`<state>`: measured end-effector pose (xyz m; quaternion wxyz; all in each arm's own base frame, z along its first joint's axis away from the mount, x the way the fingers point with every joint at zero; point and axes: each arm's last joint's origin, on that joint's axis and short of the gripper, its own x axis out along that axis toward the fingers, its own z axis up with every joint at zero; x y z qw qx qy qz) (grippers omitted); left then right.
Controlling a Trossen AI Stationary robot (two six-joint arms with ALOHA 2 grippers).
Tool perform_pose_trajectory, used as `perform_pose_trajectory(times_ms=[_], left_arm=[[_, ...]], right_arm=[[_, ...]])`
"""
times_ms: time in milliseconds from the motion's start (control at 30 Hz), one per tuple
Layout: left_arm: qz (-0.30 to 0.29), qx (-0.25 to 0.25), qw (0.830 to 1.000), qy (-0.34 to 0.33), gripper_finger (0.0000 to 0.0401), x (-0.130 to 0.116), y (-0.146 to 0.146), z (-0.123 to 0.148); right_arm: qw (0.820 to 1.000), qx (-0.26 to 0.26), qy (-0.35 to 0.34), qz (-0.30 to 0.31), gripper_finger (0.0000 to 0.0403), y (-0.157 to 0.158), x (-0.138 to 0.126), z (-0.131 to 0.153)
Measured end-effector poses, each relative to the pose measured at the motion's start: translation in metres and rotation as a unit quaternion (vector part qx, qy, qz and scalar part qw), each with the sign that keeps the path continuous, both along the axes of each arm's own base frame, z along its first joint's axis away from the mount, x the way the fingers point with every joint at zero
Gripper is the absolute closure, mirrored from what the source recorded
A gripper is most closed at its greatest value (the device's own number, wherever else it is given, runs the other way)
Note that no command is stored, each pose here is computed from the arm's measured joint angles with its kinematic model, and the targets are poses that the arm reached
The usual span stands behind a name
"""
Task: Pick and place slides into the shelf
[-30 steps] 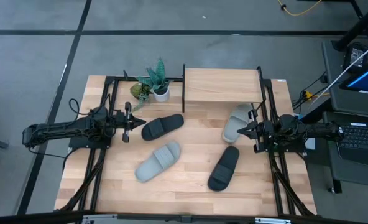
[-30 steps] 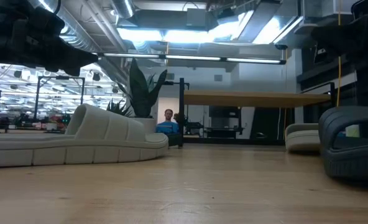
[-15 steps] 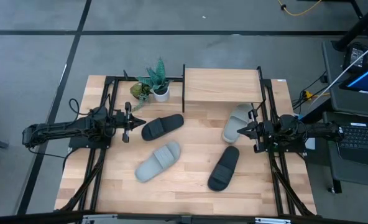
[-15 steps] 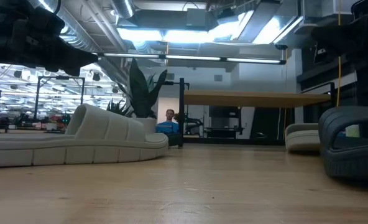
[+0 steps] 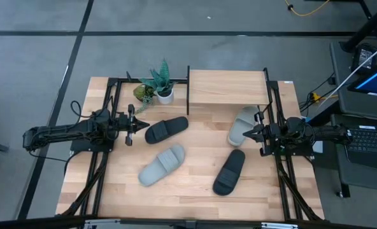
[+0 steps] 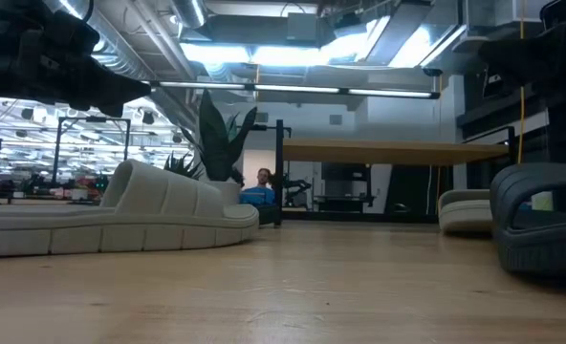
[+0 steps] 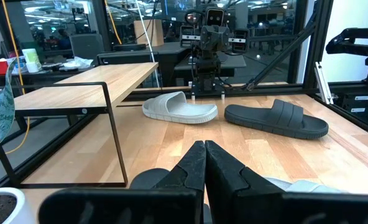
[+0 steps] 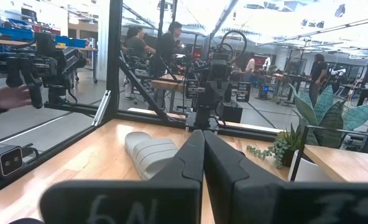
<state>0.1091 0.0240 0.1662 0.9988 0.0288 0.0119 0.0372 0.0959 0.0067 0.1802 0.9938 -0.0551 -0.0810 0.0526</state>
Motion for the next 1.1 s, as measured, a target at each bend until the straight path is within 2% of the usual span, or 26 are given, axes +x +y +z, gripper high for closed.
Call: perform_pose_trajectory(times_ms=[567,800,1100], left_arm=[[0.0,-0.001,1.0,0.0,0.0401,0.0,0.0,0.0],[-0.067,-0.005,0.998,-0.001,0.0401,0.0,-0.004,0.0],[-0.011,-0.001,1.0,0.0,0.0401,0.0,-0.001,0.0]], right_arm=[[1.0,0.01,0.005,0.001,0.0391,0.0,0.0,-0.001],[0.999,0.024,0.049,0.003,0.0391,0.0,0.001,-0.009],[0.998,0.025,0.059,0.001,0.0391,0.0,0.001,-0.011]])
